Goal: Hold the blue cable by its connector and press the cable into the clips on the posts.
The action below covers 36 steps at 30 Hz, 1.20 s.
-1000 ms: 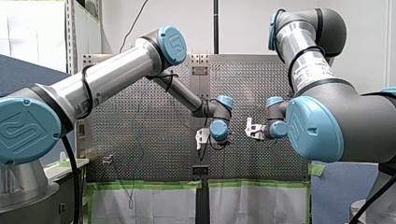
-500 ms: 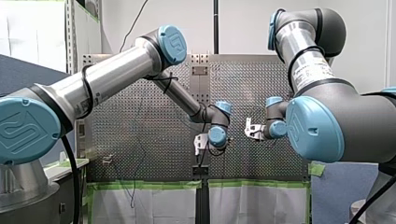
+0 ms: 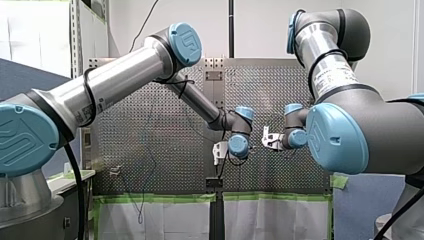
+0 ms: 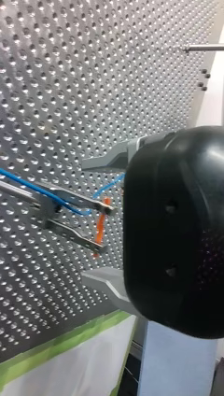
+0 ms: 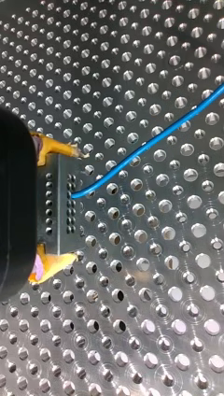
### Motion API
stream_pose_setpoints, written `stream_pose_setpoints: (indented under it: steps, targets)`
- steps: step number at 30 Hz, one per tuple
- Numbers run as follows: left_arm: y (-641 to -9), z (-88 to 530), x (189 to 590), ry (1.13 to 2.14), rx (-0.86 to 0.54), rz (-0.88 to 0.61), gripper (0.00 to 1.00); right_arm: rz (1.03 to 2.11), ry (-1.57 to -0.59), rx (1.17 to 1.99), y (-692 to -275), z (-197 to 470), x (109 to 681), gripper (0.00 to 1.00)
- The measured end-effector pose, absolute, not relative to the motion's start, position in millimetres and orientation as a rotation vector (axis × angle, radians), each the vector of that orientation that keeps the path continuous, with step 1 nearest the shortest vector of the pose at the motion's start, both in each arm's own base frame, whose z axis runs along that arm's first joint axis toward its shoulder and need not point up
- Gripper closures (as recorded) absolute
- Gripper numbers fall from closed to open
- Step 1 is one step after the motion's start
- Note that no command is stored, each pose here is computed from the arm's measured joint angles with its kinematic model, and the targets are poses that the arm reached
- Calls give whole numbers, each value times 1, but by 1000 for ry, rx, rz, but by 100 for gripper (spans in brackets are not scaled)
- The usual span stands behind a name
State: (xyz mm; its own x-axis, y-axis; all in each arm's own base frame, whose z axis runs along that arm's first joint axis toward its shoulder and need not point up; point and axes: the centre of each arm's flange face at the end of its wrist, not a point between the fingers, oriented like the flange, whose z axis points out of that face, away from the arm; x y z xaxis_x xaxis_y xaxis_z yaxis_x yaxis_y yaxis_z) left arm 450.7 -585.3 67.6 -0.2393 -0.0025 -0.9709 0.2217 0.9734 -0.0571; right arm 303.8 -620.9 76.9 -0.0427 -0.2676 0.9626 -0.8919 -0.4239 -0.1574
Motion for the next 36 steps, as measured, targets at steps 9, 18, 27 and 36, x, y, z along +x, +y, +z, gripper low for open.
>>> stream_pose_setpoints:
  steps: [9,18,27,36]
  targets:
    - [-593,68,440,1803,175,-225,0,1497,-1230,1698,-621,76,304,100]
    - [-594,68,439,1805,172,-234,0,1497,-1231,1697,-621,76,304,100]
    - [-594,68,439,1807,170,-240,0,1497,-1231,1698,-621,76,304,100]
    - [-589,72,437,1794,149,-236,0,1498,-1231,1698,-621,77,303,100]
